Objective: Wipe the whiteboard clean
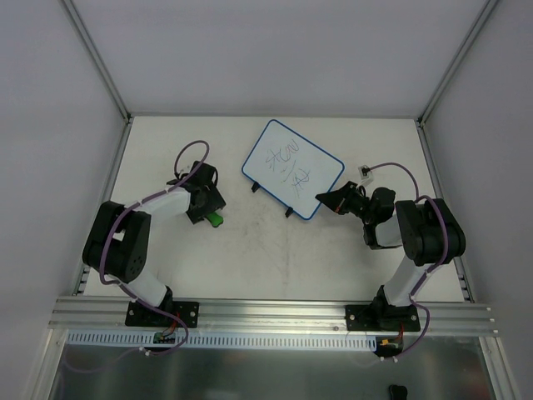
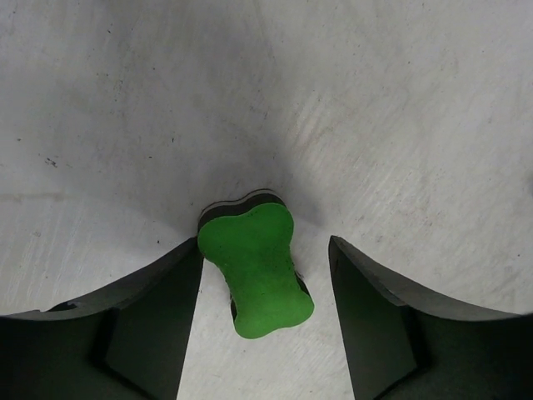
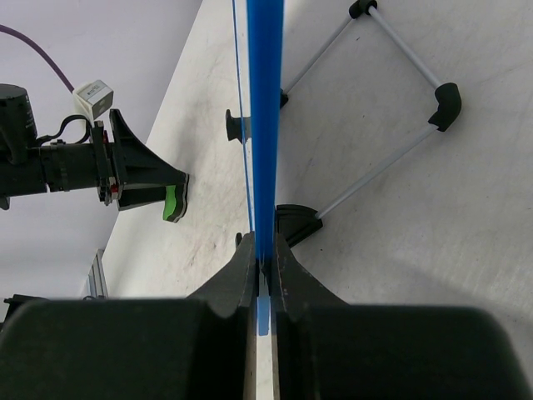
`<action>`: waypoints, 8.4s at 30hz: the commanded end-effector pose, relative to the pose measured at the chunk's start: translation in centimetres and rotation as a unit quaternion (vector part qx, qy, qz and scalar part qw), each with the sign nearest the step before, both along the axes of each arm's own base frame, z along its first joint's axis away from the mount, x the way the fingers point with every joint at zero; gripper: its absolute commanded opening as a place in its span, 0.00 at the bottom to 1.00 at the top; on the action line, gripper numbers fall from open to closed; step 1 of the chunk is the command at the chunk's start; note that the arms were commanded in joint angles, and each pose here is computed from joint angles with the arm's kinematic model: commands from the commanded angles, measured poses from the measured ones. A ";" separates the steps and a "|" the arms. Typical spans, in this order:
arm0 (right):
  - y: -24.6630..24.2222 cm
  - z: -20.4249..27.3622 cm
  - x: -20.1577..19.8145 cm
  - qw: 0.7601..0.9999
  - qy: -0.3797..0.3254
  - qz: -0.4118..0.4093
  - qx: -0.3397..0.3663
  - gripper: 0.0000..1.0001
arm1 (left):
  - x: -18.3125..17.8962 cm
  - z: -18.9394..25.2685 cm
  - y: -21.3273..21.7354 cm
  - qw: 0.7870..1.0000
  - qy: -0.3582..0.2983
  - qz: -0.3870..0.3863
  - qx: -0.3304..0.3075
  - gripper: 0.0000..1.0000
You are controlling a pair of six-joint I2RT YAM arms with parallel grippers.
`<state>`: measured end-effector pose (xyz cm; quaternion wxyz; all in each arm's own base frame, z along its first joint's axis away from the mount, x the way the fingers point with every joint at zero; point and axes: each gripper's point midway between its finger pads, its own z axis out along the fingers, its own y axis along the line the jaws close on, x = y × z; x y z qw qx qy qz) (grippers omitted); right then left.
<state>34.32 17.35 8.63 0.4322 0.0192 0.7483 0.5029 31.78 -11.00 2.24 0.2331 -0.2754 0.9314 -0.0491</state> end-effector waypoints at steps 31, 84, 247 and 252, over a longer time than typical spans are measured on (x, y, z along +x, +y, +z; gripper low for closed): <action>0.0 4.1 1.1 0.992 -0.126 -0.005 -0.001 0.00 | 9.6 17.2 -10.7 0.838 -0.383 -0.372 -0.116 0.00; 0.6 4.7 0.7 0.990 -0.140 0.006 -0.004 0.00 | 14.6 12.5 -29.1 0.717 -0.419 -0.556 0.024 0.00; 0.5 4.9 0.3 0.990 -0.140 0.007 -0.001 0.00 | 15.2 6.3 -19.5 0.834 -0.289 -0.463 -0.083 0.00; 0.4 4.9 0.4 0.990 -0.140 0.005 -0.002 0.00 | 16.1 6.0 -17.1 0.859 -0.287 -0.418 -0.071 0.00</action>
